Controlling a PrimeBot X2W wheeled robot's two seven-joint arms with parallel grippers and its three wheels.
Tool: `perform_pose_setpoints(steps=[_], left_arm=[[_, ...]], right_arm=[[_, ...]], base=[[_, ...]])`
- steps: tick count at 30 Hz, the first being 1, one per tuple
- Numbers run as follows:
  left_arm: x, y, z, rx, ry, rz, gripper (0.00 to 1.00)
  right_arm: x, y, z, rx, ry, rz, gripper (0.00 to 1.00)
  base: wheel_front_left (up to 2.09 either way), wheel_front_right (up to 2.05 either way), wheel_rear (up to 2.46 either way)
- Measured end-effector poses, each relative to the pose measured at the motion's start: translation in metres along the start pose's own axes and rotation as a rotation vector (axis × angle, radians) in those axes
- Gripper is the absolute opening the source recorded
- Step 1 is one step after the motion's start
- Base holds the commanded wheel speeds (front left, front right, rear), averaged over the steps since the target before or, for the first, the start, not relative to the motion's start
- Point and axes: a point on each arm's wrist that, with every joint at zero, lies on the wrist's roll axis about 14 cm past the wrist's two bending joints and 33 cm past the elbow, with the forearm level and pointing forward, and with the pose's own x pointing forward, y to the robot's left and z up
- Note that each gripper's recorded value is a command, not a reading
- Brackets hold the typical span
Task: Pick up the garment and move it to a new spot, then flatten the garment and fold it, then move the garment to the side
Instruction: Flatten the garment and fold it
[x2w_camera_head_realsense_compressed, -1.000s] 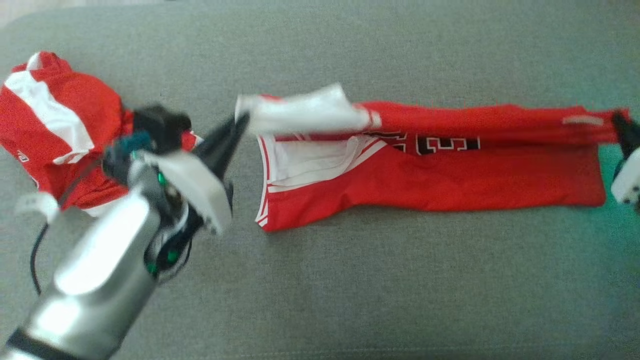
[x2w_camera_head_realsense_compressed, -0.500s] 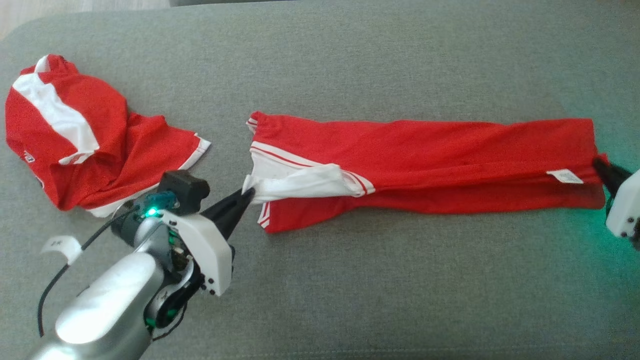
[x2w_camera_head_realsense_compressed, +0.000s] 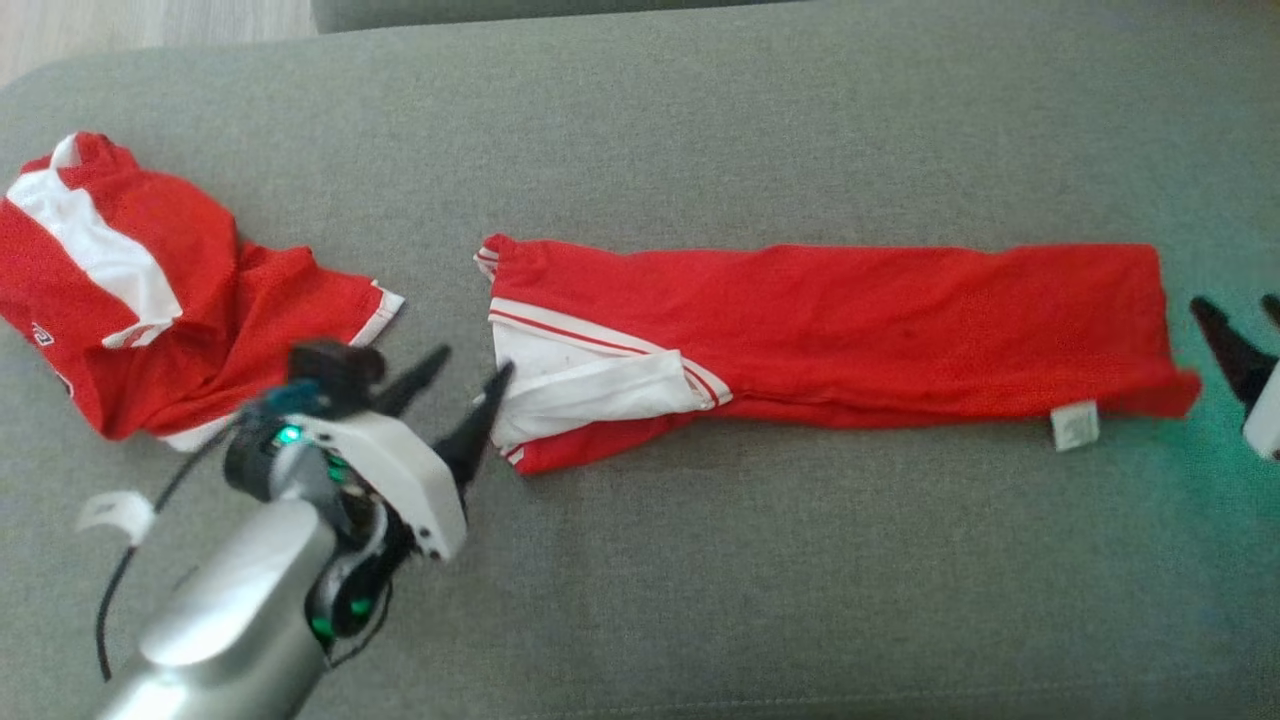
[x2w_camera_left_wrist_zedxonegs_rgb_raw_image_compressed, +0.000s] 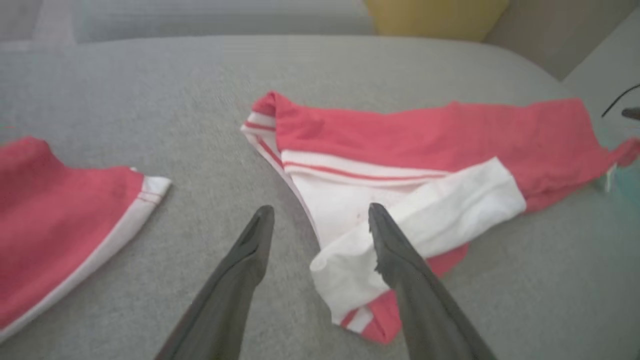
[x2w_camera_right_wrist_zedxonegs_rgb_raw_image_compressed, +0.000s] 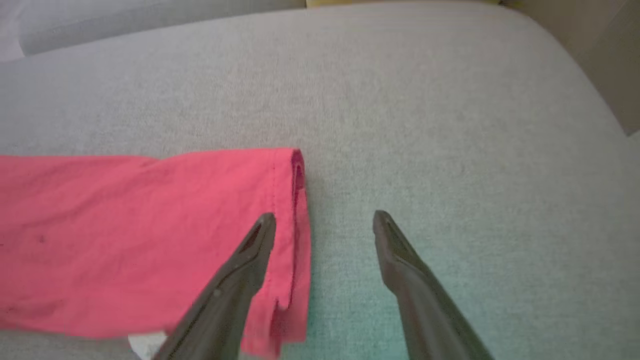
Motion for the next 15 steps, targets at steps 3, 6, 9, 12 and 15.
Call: perform_pose_setpoints(steps=[3, 6, 9, 12, 15], left_arm=[[-0.002, 0.015, 0.029, -0.044, -0.128, 0.074, 1.0], [-0.008, 0.025, 0.063, -0.112, -0.284, 0.122, 1.0], [-0.013, 0.026, 0.088, -0.195, -0.393, 0.134, 1.0], [-0.024, 0.024, 0.125, -0.284, -0.537, 0.136, 1.0], [-0.044, 0.029, 0.155, -0.332, -0.686, 0.166, 1.0]], right_arm=[[-0.005, -0.004, 0.026, 0.019, -0.119, -0.014, 1.0], [-0.011, 0.005, 0.053, 0.066, -0.253, 0.004, 1.0], [-0.016, 0.021, 0.069, 0.081, -0.339, 0.046, 1.0], [-0.03, 0.042, 0.098, 0.095, -0.512, 0.1, 1.0], [-0.048, 0.047, 0.108, 0.077, -0.648, 0.101, 1.0]], base=[[0.0, 0.0, 0.0], [0.0, 0.0, 0.0], [0.0, 0.0, 0.0], [0.0, 0.0, 0.0], [0.0, 0.0, 0.0]])
